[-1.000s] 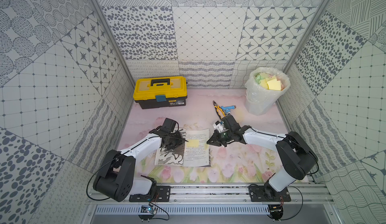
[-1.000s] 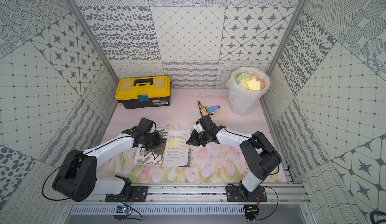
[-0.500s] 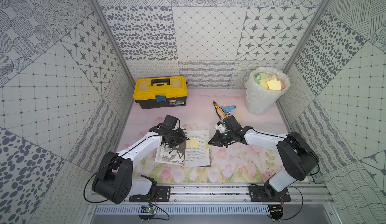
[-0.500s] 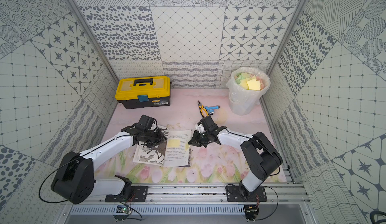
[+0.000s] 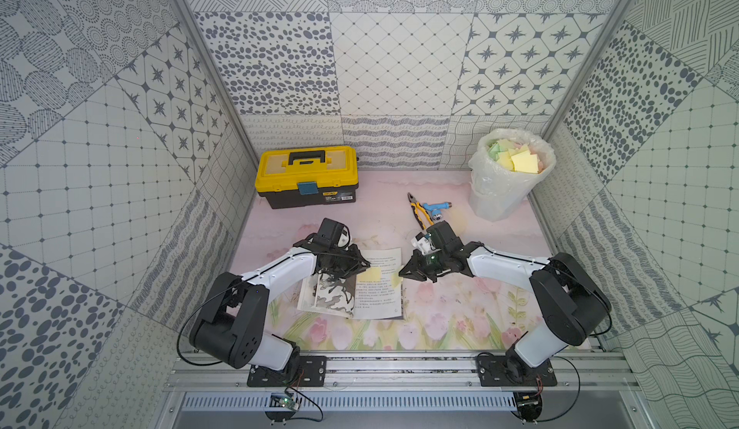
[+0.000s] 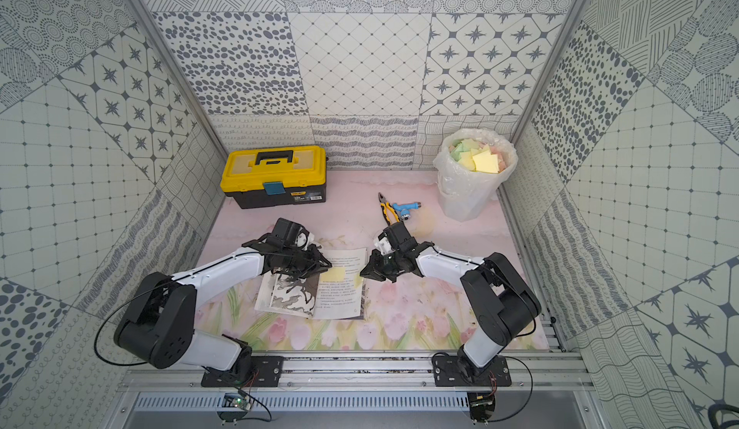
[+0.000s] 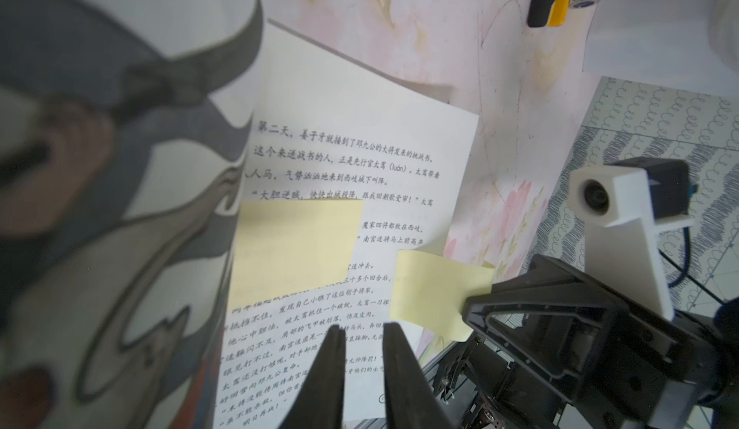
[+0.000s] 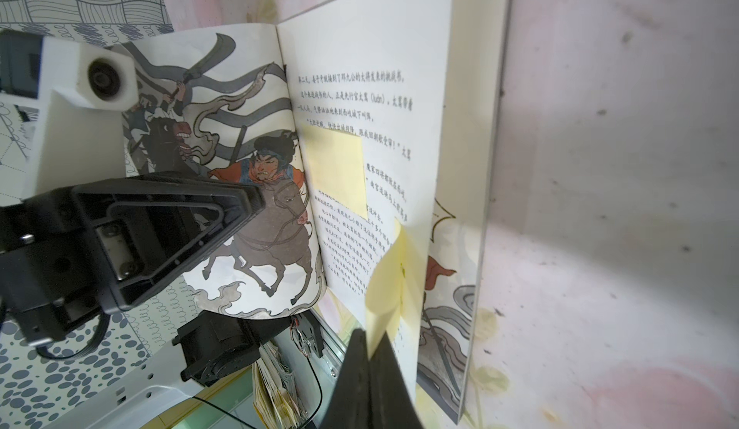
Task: Peel off the used sticky note
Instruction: Tear off the note from the book.
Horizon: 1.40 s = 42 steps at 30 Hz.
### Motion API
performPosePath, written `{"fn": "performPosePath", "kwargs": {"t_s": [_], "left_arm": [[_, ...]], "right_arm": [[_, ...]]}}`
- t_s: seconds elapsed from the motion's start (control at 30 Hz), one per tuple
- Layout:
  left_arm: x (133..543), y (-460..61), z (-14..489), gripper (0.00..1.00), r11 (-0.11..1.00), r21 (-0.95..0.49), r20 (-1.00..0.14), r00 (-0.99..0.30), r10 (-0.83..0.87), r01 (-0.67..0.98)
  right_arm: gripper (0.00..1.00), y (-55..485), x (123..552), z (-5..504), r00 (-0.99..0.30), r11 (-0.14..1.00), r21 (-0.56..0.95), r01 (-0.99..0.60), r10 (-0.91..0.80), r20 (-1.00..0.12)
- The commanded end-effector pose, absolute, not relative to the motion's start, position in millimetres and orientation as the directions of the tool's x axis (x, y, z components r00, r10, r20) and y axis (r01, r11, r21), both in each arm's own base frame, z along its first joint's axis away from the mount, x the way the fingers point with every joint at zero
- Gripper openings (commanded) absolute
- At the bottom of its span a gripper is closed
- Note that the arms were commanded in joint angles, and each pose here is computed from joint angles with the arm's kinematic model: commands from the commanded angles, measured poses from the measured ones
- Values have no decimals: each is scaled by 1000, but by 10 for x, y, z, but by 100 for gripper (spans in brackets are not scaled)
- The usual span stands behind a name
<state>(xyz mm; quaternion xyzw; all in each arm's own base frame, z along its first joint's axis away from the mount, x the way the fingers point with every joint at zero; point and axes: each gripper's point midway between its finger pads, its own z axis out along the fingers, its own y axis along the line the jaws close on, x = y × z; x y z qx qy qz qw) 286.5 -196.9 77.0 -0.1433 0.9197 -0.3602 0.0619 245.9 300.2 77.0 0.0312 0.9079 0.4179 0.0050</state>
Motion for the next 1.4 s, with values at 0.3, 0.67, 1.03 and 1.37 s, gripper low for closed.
{"fn": "performPosePath", "kwargs": {"t_s": [0.3,0.67,1.03,1.37], "left_arm": [[2798,-2355,686,21,647,-741,91,-981,-170,-181],[2639,-2414,408,22,707,-681,148,-982,-119,-188],[2571,-2386,219,18,742,-639,181,-977,-112,-203],[2574,-2353,171,14,757,-620,178,-977,-118,-204]], "right_arm": [[3,3023,2518,857,-997,631,775,14,63,-33],[4,3023,2531,833,-997,635,772,21,67,-29],[1,3010,2561,755,-992,632,771,80,124,1],[0,3060,2667,657,-961,542,810,223,260,90]]}}
